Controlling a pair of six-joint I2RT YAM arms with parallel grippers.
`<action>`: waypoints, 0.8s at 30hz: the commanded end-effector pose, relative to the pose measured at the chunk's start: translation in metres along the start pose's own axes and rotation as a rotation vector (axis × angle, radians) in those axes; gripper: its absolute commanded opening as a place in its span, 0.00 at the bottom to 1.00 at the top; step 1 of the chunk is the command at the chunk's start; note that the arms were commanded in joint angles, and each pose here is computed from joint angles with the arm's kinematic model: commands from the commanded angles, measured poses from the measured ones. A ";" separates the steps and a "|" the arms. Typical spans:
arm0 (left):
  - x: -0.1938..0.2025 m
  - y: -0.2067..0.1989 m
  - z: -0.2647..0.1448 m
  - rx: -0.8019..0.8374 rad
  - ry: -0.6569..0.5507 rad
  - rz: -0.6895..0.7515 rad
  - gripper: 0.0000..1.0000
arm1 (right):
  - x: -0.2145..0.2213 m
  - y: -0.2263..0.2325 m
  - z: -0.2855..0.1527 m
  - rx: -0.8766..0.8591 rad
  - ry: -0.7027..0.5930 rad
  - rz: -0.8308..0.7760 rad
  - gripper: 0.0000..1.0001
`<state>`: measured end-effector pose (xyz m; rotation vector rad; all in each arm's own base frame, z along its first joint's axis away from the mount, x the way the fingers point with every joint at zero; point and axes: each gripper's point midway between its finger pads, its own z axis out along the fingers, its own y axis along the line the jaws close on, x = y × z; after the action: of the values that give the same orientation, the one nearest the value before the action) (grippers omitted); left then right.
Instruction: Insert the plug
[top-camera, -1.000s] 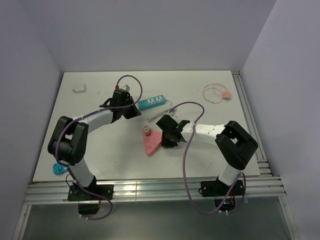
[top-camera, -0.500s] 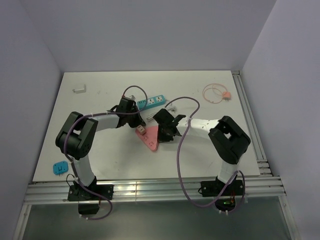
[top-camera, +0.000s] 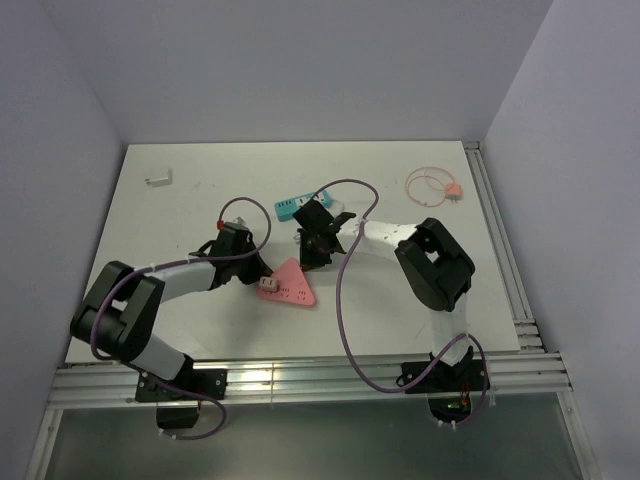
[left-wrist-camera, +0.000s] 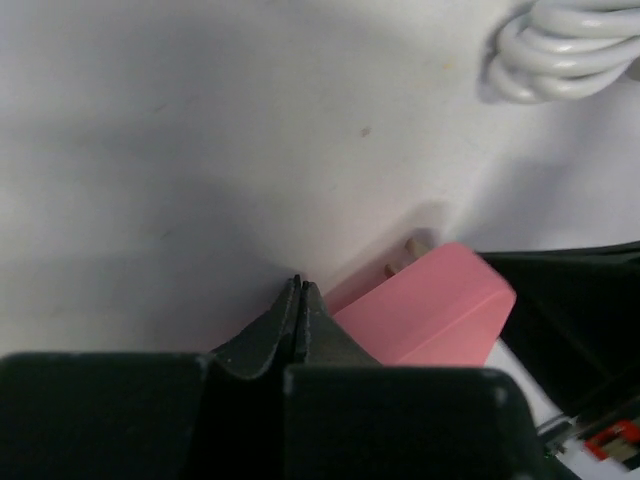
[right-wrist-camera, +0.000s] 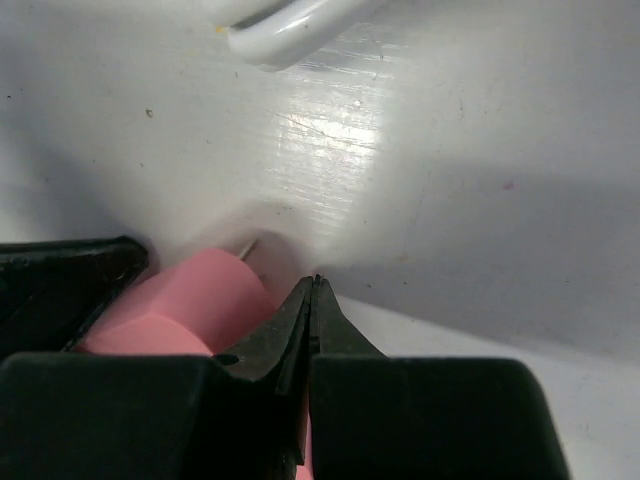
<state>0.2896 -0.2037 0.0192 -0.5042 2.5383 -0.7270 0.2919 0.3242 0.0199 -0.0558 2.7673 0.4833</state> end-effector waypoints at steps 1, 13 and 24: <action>0.008 0.027 -0.019 -0.103 -0.029 -0.074 0.00 | -0.020 0.010 -0.012 -0.047 -0.030 -0.034 0.00; -0.107 0.030 -0.166 -0.408 -0.518 -0.264 1.00 | -0.051 -0.015 -0.107 -0.094 -0.226 0.004 0.50; -0.113 0.148 -0.231 -0.872 -0.439 -0.645 1.00 | -0.012 0.011 -0.140 -0.361 -0.180 -0.041 0.52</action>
<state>0.2754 0.0350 0.1674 -1.4313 2.0572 0.1847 0.2651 0.2803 0.1349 -0.0841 2.5177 0.8363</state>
